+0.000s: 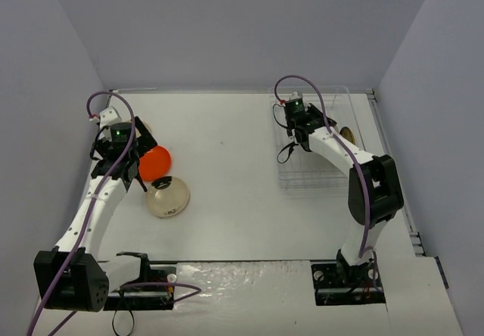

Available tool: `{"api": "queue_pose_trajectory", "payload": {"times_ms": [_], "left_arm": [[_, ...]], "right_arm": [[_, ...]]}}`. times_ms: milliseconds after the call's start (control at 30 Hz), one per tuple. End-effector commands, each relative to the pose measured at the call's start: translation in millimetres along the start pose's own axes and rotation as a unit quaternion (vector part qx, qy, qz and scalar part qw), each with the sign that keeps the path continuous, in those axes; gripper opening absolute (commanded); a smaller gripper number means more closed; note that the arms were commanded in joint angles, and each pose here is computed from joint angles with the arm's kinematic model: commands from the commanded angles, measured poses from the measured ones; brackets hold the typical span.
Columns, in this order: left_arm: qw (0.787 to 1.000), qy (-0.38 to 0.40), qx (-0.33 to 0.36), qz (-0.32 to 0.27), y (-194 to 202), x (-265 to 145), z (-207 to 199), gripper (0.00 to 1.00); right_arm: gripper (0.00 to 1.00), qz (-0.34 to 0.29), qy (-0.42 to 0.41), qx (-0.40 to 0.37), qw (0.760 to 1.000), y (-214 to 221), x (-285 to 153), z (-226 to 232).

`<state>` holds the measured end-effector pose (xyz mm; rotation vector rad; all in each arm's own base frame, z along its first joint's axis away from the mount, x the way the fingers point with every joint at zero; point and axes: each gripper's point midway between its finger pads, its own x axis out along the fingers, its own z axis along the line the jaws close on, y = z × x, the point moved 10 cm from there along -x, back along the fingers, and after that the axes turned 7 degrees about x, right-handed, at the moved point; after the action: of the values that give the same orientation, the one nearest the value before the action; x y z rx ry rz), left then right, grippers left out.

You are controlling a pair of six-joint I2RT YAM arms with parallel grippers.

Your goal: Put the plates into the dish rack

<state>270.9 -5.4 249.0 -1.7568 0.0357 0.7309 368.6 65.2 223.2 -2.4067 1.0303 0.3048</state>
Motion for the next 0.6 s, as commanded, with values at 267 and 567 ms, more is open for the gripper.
{"api": "queue_pose_trajectory", "payload": {"times_ms": [267, 567], "left_arm": [[0.999, 0.018, -0.014, -0.041, -27.7, -1.7, -8.7, 0.97], [0.999, 0.011, -0.019, -0.035, -28.2, -3.5, -8.1, 0.97]], "right_arm": [[0.47, -0.004, 0.017, 0.076, 0.997, -10.9, -8.5, -3.8], [0.84, -0.201, -0.113, 0.173, 0.958, -56.3, -72.2, -28.4]]}}
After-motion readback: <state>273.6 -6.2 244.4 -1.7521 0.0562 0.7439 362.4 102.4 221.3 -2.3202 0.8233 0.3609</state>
